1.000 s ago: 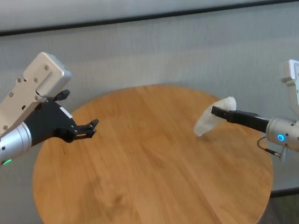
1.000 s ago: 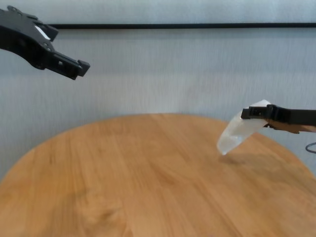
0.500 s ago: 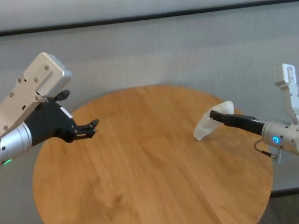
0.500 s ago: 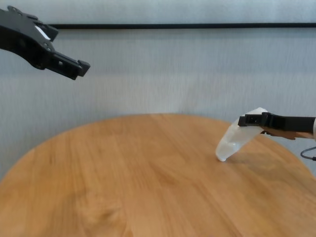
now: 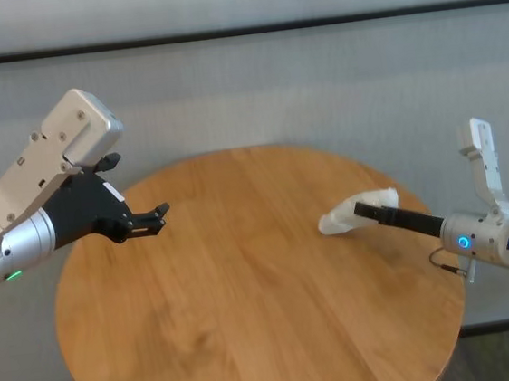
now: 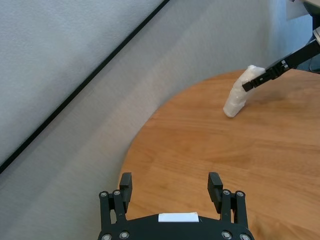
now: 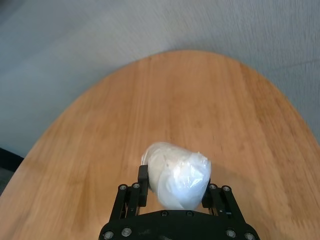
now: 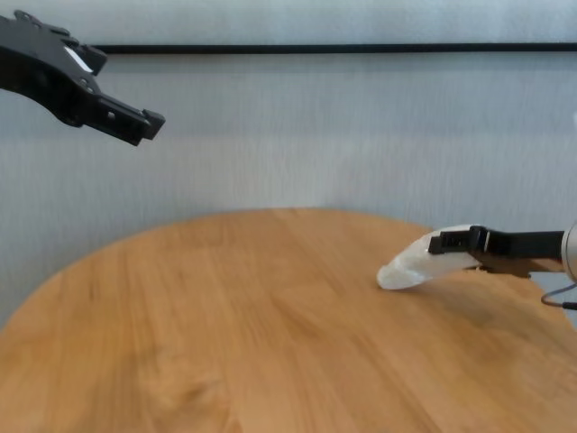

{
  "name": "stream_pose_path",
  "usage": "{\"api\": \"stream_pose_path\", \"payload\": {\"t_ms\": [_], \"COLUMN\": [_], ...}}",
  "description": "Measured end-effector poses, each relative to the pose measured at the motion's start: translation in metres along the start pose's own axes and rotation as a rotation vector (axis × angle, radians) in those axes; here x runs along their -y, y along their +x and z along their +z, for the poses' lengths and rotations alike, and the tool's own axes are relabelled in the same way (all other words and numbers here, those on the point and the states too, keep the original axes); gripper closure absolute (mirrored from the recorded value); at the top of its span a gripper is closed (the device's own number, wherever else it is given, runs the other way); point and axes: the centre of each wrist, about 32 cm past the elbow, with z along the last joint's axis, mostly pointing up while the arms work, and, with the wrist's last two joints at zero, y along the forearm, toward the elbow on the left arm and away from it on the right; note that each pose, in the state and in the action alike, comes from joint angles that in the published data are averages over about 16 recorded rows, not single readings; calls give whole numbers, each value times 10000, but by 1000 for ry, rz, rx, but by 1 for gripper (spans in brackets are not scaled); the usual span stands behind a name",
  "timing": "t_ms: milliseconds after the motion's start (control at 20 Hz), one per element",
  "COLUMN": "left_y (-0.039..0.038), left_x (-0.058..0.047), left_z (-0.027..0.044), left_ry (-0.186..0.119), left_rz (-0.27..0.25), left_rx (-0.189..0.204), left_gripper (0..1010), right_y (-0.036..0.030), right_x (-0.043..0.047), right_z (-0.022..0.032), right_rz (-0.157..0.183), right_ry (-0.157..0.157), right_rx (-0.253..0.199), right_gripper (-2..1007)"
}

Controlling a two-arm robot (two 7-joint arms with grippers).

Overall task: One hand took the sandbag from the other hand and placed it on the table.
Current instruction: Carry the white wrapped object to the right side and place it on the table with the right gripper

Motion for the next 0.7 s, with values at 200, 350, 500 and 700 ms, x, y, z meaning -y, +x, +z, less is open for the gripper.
{"api": "stream_pose_path", "payload": {"t_ms": [200, 350, 500, 700], "left_y": [0, 0, 0, 0], "left_x": [0, 0, 0, 0], "left_z": [0, 0, 0, 0], "left_ry": [0, 0, 0, 0], "left_rz": [0, 0, 0, 0], "left_rx": [0, 0, 0, 0], "left_gripper": [10, 10, 10, 10], "right_y": [17, 24, 26, 26], "right_x": [-23, -32, -32, -31], "right_z": [0, 0, 3, 5], "right_rz": [0, 3, 7, 12], "right_ry": [-24, -32, -31, -26], "right_rx": [-19, -30, -35, -38], "right_gripper": [435, 435, 435, 435]}}
